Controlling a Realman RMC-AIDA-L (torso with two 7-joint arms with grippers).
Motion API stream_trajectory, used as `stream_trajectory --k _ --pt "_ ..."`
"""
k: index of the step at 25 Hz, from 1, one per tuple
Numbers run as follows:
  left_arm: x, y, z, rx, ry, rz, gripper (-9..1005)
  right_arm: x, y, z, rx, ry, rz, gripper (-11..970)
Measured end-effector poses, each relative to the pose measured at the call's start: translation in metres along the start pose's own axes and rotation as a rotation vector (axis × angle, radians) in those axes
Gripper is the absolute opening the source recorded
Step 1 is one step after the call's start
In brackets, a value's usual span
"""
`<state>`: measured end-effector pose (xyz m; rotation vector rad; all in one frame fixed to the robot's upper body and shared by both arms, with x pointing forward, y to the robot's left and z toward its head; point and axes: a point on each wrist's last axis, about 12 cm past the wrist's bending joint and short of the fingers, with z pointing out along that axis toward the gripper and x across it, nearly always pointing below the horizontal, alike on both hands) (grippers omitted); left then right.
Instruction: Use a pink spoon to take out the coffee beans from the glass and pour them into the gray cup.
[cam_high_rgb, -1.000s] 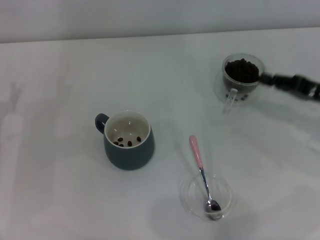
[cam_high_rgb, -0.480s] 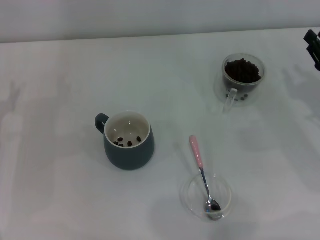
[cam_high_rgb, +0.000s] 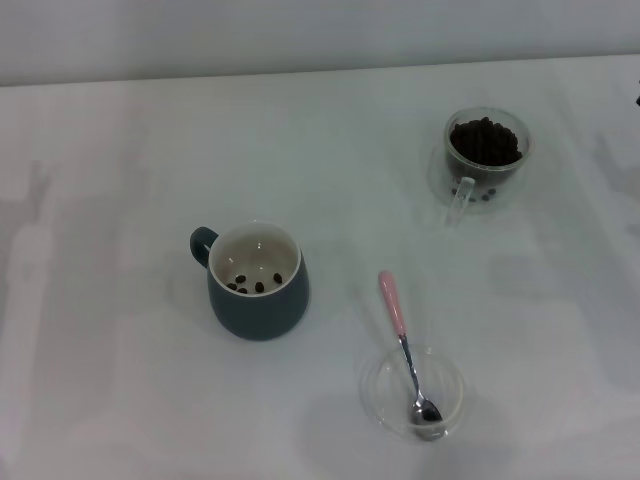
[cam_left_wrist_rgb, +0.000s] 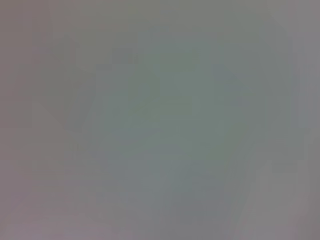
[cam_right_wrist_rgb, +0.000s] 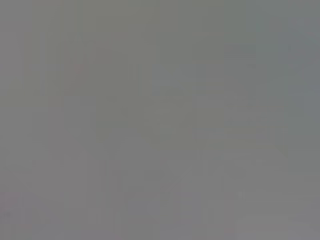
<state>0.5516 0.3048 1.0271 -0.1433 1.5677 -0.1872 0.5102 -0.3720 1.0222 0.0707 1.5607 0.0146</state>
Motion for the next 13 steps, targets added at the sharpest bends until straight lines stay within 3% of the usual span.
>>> stream_trajectory --k 6,9,13 --pt "0.002 -0.003 -0.001 0.005 0.002 -0.003 882 0.008 -0.002 0.005 0.045 0.076 0.022 876" --pt "0.000 -0.005 0.001 0.012 -0.005 -0.007 875 0.008 -0.002 0.006 0.063 0.075 0.041 876" --pt "-0.001 -0.008 0.003 0.014 -0.016 -0.025 875 0.011 -0.001 0.011 0.124 0.089 0.144 876"
